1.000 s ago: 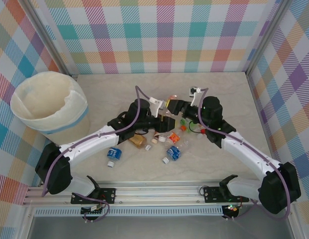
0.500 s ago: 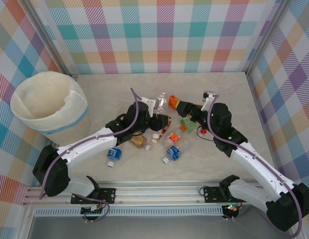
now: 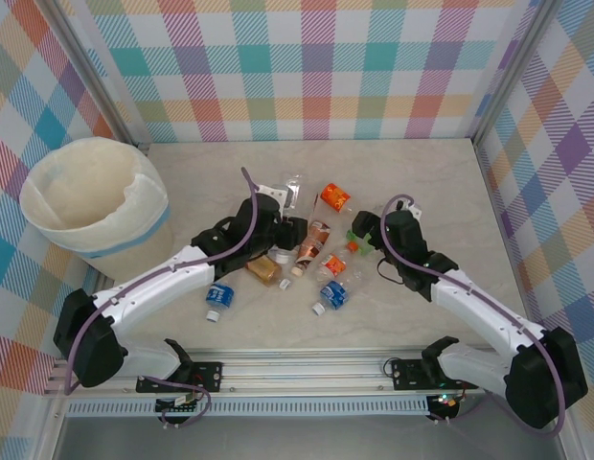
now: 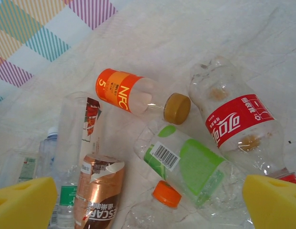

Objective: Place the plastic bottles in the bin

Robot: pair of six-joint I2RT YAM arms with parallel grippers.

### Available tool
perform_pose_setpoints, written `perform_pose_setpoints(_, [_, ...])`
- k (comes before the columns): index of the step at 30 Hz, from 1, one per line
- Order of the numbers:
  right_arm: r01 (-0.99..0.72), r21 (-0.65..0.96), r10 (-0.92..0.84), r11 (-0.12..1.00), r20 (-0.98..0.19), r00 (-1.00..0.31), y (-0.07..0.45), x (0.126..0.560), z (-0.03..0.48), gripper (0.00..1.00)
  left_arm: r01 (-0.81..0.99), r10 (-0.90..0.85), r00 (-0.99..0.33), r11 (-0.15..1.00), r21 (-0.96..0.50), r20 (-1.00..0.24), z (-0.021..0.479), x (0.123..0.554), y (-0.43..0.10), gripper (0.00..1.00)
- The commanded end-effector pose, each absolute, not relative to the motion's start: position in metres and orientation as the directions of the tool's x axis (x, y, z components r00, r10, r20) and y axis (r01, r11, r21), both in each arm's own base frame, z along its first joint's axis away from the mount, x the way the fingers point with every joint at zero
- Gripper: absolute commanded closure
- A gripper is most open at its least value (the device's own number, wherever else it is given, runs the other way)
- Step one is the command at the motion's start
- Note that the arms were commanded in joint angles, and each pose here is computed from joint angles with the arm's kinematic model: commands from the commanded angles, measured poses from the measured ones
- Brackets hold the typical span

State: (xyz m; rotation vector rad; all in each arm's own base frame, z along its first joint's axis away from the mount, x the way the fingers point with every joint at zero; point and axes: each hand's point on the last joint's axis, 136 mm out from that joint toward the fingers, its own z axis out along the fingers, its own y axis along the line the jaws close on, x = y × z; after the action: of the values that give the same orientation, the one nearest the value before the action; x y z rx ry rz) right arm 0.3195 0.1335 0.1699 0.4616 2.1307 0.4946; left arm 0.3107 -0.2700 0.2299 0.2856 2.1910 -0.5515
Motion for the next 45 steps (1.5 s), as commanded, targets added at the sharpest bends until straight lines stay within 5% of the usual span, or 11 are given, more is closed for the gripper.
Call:
perform_pose_setpoints(1, [0.166, 0.505, 0.510, 0.847, -0.684, -0.521, 0.131, 0.324, 0.170, 0.00, 0.368, 0.031, -0.544, 0.907, -0.205, -0.839, 0.274, 0.317, -0.247, 0.50])
perform_pose_setpoints(11, [0.135, 0.514, 0.507, 0.847, -0.703, -0.499, 0.134, 0.330, 0.177, 0.00, 0.305, 0.110, -0.354, 0.952, -0.003, -0.929, 0.361, 0.321, -0.203, 0.50])
perform_pose_setpoints(23, [0.054, 0.553, 0.511, 0.832, -0.724, -0.464, 0.142, 0.332, 0.199, 0.00, -0.109, 0.152, -0.183, 0.979, 0.173, -0.971, 0.448, 0.330, -0.088, 0.49])
perform_pose_setpoints(35, [0.035, 0.542, 0.496, 0.840, -0.739, -0.455, 0.139, 0.326, 0.201, 0.00, -0.519, -0.018, -0.014, 0.854, -0.008, -1.000, 0.485, 0.301, 0.055, 0.47])
perform_pose_setpoints(45, [-0.024, 0.528, 0.461, 0.849, -0.762, -0.455, 0.144, 0.324, 0.211, 0.00, -0.586, -0.191, -0.110, 0.805, -0.091, -0.975, 0.438, 0.332, 0.120, 0.47])
